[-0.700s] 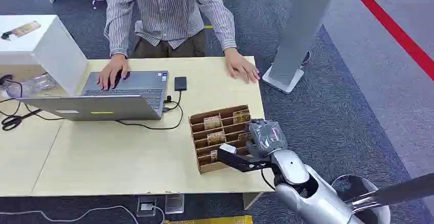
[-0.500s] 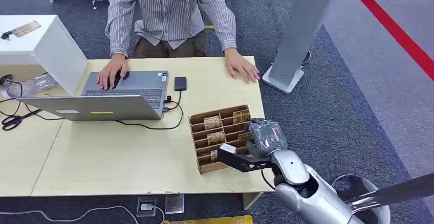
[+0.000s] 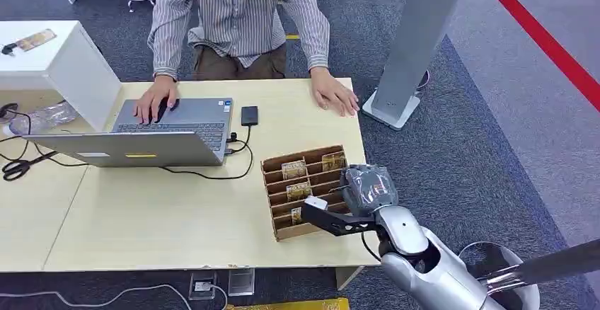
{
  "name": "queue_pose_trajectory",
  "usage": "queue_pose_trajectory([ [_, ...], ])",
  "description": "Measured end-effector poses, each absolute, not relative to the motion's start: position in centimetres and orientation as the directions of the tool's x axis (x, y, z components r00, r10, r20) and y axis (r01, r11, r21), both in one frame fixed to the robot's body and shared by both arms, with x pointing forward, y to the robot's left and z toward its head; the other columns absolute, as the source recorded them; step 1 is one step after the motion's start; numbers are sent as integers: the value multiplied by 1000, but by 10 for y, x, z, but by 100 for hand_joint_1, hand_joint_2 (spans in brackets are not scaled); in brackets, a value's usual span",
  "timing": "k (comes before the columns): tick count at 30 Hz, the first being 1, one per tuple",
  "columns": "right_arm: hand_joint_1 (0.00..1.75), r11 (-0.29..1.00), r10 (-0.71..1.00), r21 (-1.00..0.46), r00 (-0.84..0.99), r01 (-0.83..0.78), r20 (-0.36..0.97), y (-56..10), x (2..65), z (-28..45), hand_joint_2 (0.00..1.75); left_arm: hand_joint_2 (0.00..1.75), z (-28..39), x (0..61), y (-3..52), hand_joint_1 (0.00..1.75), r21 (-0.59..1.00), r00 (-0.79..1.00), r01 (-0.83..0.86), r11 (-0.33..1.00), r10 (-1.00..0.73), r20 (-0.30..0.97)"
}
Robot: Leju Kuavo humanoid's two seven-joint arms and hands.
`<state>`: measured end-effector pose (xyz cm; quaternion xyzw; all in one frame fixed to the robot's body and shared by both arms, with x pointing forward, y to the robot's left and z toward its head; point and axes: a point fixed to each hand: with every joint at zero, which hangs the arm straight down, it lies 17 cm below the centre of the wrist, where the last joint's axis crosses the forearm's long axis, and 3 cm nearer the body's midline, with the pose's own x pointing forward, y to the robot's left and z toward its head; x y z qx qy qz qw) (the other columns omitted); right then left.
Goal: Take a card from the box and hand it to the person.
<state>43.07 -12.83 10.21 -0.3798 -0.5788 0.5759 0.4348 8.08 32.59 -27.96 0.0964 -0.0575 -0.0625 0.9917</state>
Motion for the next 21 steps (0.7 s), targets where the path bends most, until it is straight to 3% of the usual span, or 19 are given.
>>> queue_pose_trajectory([
  [6, 168, 55, 940, -997, -335, -59, 72, -128, 431, 103, 175, 0, -280, 81, 326, 0, 198, 986, 113, 974, -135, 102],
  [10, 159, 59, 940, -996, -334, -60, 75, -128, 431, 104, 175, 0, -280, 80, 326, 0, 198, 986, 113, 974, -135, 100],
  [11, 155, 60, 939, -996, -334, -61, 77, -128, 431, 104, 175, 175, -280, 80, 326, 0, 197, 986, 114, 974, -135, 100],
  [21, 155, 82, 935, -995, -342, -51, 95, -126, 431, 107, 175, 175, -279, 82, 325, 0, 195, 984, 112, 974, -136, 113],
])
